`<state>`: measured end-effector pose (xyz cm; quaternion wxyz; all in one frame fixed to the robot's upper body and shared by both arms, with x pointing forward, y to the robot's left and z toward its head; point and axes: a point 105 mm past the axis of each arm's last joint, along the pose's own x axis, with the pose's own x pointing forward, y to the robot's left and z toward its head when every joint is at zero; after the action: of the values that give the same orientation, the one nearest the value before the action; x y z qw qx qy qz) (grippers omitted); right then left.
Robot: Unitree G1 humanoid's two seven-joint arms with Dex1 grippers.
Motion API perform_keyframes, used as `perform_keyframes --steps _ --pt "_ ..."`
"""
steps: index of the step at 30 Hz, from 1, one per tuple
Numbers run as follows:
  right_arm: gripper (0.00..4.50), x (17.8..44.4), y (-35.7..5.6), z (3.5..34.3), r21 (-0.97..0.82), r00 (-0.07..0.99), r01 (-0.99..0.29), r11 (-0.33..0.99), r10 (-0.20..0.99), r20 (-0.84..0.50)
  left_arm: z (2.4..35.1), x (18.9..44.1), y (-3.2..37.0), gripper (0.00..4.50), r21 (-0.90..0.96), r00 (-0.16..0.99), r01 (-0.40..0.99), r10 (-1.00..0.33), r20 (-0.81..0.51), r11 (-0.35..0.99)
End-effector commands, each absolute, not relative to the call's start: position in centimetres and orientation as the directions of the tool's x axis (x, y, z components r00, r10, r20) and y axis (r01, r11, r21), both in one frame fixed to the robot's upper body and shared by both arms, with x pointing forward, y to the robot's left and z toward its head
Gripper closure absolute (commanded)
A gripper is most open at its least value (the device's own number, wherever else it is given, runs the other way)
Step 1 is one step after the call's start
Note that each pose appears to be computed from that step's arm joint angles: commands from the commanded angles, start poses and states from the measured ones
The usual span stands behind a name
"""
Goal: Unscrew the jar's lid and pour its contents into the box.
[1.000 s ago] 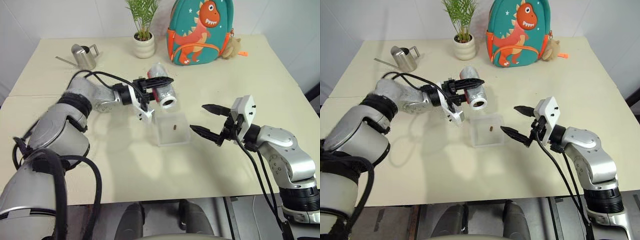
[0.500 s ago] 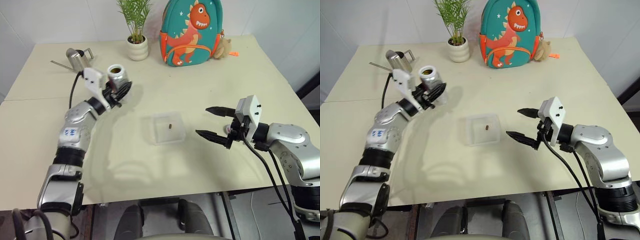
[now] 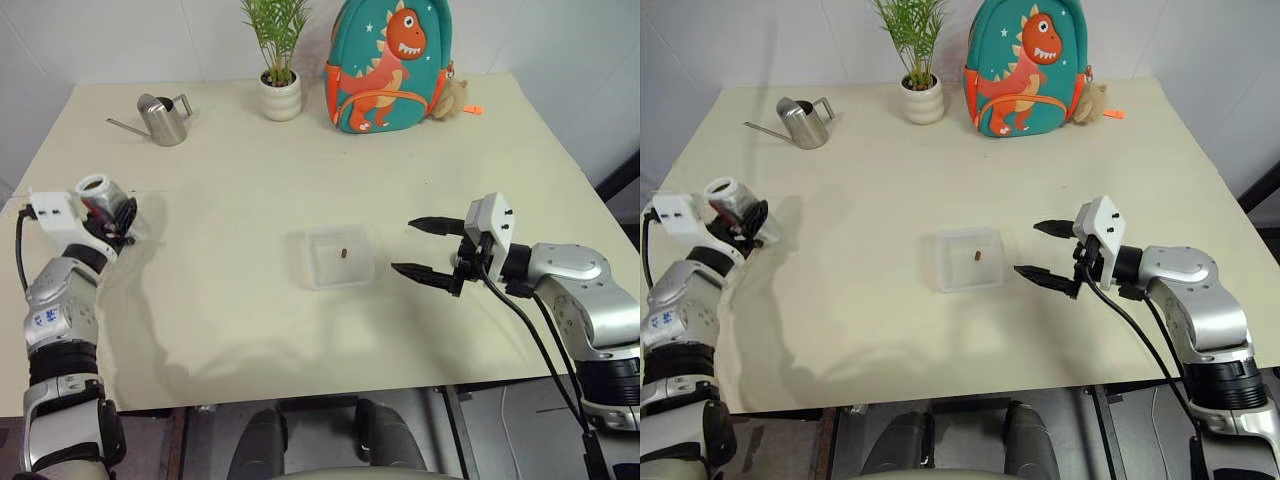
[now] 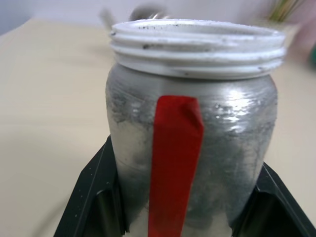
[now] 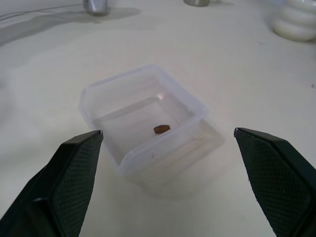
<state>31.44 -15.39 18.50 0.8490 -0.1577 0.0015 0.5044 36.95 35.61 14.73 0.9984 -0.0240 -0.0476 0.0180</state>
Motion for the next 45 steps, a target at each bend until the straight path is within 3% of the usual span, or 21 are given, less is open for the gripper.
perform_keyframes --steps 1,3,11,17,23,30,37,45 --pt "0.02 31.5 -15.1 19.0 -0.299 0.479 -0.855 0.423 0.866 -0.145 15.4 36.7 36.1 2.55 -0.001 0.987 -0.052 0.052 0.152 0.999" --pt "0.02 31.5 -15.1 19.0 -0.300 0.478 -0.856 0.422 0.866 -0.145 14.8 36.6 36.3 2.55 -0.010 0.986 -0.071 0.071 0.148 0.997" --pt "0.00 31.5 -15.0 19.0 -0.298 0.474 -0.858 0.419 0.868 -0.144 14.5 35.5 36.4 0.01 0.062 0.983 -0.048 0.036 0.181 0.997" --pt "0.00 31.1 -14.8 19.1 -0.295 0.457 -0.866 0.403 0.878 -0.144 14.5 32.5 34.3 0.01 0.215 0.970 0.155 -0.190 0.152 0.964" --pt "0.00 30.9 -14.9 19.4 -0.295 0.432 -0.877 0.379 0.891 -0.139 12.8 29.5 35.3 0.01 0.291 0.967 0.253 -0.253 -0.038 0.923" --pt "0.00 31.4 -15.2 19.3 -0.303 0.407 -0.887 0.348 0.900 -0.158 12.7 27.6 36.6 0.01 0.380 0.942 0.335 -0.291 -0.169 0.862" --pt "0.00 31.5 -15.4 19.6 -0.327 0.383 -0.890 0.317 0.909 -0.162 14.5 25.1 30.9 0.01 0.425 0.774 0.624 -0.593 -0.221 0.656" --pt "0.00 31.3 -15.8 20.2 -0.329 0.351 -0.902 0.279 0.918 -0.183 17.6 25.7 24.8 0.01 0.426 0.623 0.737 -0.772 -0.127 0.525"
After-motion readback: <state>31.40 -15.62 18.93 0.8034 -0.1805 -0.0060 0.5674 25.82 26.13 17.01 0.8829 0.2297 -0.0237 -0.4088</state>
